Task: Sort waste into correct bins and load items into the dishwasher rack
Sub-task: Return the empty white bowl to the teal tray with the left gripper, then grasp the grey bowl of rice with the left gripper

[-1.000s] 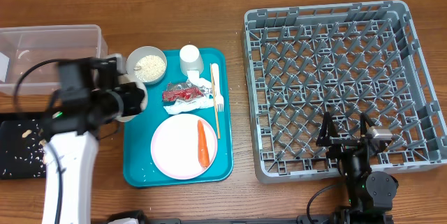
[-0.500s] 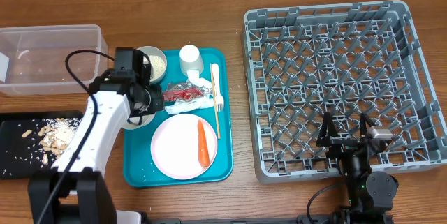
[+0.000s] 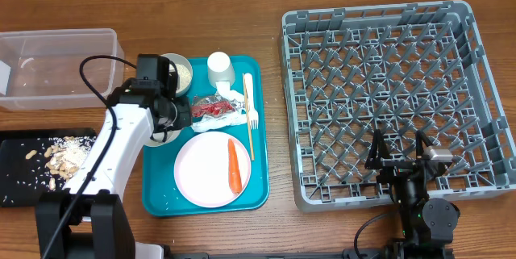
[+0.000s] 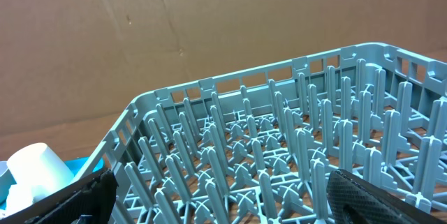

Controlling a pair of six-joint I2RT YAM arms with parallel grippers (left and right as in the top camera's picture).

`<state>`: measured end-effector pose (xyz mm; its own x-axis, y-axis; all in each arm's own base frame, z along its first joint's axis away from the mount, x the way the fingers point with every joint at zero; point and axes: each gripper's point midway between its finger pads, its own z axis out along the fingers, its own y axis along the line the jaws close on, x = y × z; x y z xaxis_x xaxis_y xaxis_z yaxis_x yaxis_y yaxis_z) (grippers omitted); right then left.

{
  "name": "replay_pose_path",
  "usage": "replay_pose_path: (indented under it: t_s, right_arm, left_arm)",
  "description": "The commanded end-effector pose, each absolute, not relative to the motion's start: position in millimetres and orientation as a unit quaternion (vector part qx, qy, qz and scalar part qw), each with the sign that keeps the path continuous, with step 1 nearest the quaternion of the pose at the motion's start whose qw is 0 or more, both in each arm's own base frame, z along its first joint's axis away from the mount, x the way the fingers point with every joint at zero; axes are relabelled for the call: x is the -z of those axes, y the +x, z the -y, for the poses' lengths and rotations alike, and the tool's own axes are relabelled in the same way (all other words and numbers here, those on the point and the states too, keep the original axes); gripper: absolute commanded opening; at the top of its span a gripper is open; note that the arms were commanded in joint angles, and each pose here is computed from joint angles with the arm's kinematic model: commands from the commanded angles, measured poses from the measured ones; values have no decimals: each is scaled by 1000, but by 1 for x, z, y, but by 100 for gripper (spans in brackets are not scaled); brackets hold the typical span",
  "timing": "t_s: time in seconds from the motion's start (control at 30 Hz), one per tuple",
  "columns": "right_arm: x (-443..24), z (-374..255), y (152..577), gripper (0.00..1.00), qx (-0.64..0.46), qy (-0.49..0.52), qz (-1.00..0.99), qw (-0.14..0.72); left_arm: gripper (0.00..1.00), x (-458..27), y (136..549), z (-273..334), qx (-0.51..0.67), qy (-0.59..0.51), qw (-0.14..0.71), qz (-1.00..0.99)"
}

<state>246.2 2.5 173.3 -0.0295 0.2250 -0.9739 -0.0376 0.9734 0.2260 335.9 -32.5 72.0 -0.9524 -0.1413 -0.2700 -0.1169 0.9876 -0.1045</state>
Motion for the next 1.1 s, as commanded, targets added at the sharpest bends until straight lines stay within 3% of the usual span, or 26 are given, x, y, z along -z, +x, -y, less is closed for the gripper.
replay_pose_path:
  t_s: [0.0,0.2,0.4,0.73,1.07]
  right_arm:
    - [-172,1,246,100,-87,68,-709,696]
    - [-172,1,246,100,-87,68,-709,696]
    - [-172,1,246,100,-87,68,-709,696]
    - [-172,1,246,100,-87,68,-709,696]
    - [-171,1,246,100,-87,68,-710,696]
  left_arm:
    - [14,-76,340,40,44,-58,147,-986]
    - [25,-75,340,36,28,-59,149,-987]
    - [27,-80,344,33,20,-60,157,-986]
    - [43,-132,401,31,17,-60,269,-961]
    - [45,-170,440,40,16,20,351,-936]
